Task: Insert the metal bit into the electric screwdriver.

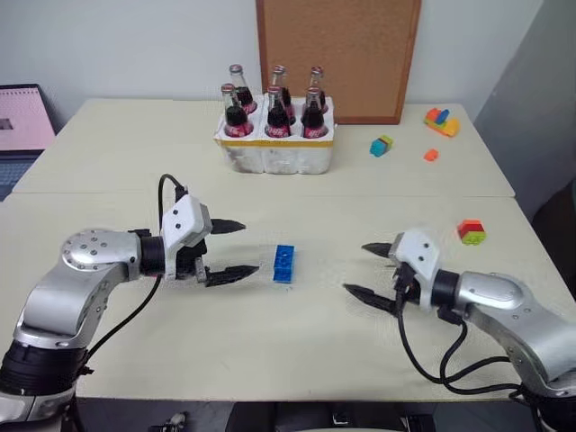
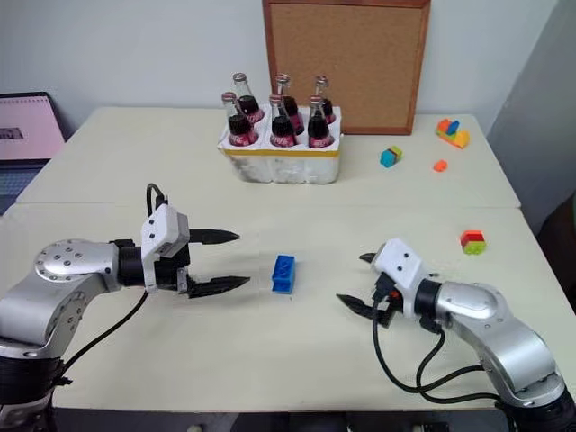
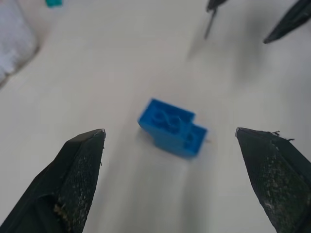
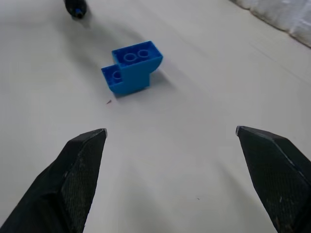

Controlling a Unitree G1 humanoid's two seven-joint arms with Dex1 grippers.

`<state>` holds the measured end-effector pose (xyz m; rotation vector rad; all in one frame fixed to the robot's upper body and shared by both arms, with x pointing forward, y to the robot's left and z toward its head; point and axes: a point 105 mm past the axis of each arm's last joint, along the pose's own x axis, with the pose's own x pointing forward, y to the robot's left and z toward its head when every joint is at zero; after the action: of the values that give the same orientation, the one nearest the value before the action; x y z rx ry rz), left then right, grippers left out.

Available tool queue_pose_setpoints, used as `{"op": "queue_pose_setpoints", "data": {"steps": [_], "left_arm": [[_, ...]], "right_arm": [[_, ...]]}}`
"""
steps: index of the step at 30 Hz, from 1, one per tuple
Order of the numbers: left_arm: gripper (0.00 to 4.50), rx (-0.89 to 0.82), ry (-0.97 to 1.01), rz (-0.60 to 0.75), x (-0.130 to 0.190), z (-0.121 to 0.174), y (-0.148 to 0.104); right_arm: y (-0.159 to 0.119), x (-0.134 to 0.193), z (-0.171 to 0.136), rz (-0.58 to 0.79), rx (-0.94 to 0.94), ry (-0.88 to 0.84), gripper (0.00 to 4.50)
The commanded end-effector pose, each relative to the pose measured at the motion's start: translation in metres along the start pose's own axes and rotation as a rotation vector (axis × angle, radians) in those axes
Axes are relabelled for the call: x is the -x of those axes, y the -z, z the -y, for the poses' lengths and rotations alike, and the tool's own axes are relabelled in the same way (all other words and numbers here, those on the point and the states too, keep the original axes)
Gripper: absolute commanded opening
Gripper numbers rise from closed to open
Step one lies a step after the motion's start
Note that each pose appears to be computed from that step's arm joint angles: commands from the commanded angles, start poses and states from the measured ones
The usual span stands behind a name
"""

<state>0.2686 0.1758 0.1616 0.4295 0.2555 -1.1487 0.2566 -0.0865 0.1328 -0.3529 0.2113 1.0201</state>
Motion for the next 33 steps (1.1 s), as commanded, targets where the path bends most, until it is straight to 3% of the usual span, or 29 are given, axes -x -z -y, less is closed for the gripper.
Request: {"op": "queue_pose_setpoints", "data": {"steps": [1, 10, 20, 28, 33], "left_arm": [[4.5, -0.028, 0.022, -0.037, 0.017, 0.006, -0.005], [4.5, -0.019, 0.04, -0.071, 0.019, 0.011, 0.003], [4.5, -0.024, 0.042, -0.063, 0.015, 0.007, 0.002], [4.5, -0.025, 0.048, -0.059, 0.013, 0.007, 0.006], [4.5, -0.03, 0.05, -0.054, 0.01, 0.007, 0.005]], "right_arm": [[0.0, -0.048, -0.016, -0.009, -0.007, -0.078, 4.49], [-0.011, -0.102, -0.021, -0.026, -0.052, -0.085, 4.49], [-0.012, -0.126, -0.015, -0.04, -0.064, -0.016, 4.49], [-0.014, -0.122, -0.005, -0.014, -0.06, 0.031, 2.88], [-0.014, -0.121, -0.003, -0.01, -0.038, 0.046, 2.82]]}}
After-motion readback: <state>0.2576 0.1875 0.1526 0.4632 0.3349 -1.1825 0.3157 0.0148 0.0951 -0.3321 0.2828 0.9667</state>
